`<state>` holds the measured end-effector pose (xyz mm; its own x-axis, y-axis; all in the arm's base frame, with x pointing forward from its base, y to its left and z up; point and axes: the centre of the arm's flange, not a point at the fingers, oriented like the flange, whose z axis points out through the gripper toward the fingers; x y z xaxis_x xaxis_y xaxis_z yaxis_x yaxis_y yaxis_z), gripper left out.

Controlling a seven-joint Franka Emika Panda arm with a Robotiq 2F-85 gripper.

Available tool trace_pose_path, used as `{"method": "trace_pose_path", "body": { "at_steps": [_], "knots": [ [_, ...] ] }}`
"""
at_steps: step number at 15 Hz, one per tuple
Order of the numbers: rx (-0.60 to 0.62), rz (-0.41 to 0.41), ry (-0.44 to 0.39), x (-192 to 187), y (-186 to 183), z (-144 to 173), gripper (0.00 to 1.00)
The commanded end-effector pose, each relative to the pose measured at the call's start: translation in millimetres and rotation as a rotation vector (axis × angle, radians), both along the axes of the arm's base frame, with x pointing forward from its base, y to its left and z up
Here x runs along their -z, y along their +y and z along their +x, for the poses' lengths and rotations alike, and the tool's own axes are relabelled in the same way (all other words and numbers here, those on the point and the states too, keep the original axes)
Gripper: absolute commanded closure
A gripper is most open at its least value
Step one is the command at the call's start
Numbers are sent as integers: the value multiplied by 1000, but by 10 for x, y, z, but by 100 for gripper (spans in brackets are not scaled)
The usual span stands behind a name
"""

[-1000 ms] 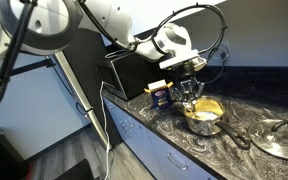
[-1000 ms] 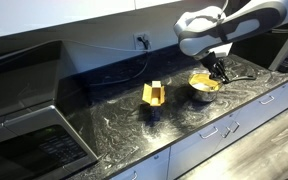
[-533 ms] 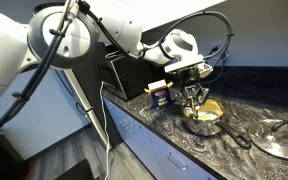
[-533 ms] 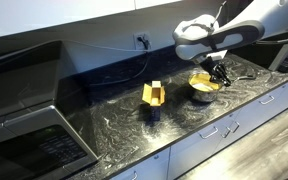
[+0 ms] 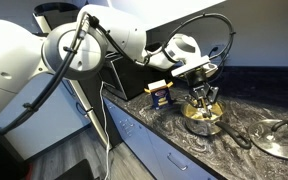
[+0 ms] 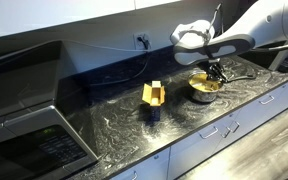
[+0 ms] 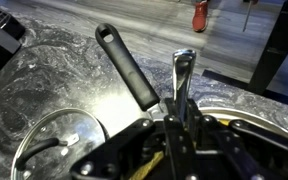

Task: Pick up the folk and stir in the pot

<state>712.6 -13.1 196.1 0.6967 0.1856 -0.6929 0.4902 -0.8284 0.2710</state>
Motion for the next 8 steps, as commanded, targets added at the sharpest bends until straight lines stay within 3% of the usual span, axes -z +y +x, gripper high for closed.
{"method": "trace_pose_path", "body": {
  "at_steps": [1, 8],
  "knots": [
    [-86, -34, -44, -33, 96, 192, 96],
    [-166, 14, -63, 23, 358, 289, 96]
  ]
}}
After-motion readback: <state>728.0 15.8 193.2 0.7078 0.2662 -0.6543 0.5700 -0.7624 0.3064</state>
